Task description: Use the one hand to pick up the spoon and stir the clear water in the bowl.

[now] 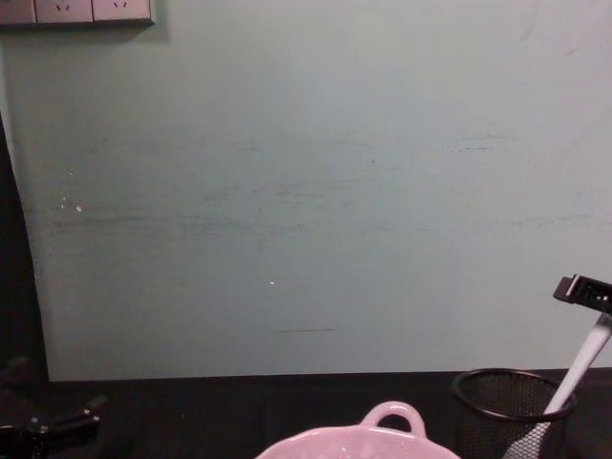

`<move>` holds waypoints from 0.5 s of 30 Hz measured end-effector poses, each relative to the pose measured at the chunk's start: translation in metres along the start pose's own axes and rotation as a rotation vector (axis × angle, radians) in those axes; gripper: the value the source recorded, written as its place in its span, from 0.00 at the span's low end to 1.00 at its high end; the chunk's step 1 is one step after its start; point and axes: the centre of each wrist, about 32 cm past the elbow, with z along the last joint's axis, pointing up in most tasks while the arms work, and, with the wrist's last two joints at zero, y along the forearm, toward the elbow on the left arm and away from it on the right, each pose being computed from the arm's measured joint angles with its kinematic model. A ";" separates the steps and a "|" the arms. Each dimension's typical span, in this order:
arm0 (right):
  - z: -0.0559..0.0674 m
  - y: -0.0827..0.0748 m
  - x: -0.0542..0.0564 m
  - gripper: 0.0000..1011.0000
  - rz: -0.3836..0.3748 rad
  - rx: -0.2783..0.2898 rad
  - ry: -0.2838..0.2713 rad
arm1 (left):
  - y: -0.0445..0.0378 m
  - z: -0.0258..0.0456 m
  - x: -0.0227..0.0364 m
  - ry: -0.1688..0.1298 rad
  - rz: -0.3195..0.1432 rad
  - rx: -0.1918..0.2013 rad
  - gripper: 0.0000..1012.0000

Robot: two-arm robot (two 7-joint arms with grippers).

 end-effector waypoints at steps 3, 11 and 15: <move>0.002 -0.001 -0.001 0.70 0.002 0.006 0.000 | 0.0000 0.0000 0.0000 0.000 0.000 0.000 1.00; 0.003 -0.003 -0.001 0.44 0.000 0.019 -0.002 | 0.0000 0.0000 0.0000 0.000 0.000 0.000 1.00; 0.003 -0.003 -0.001 0.32 -0.003 0.019 0.003 | 0.0000 0.0000 0.0000 0.000 0.000 0.000 1.00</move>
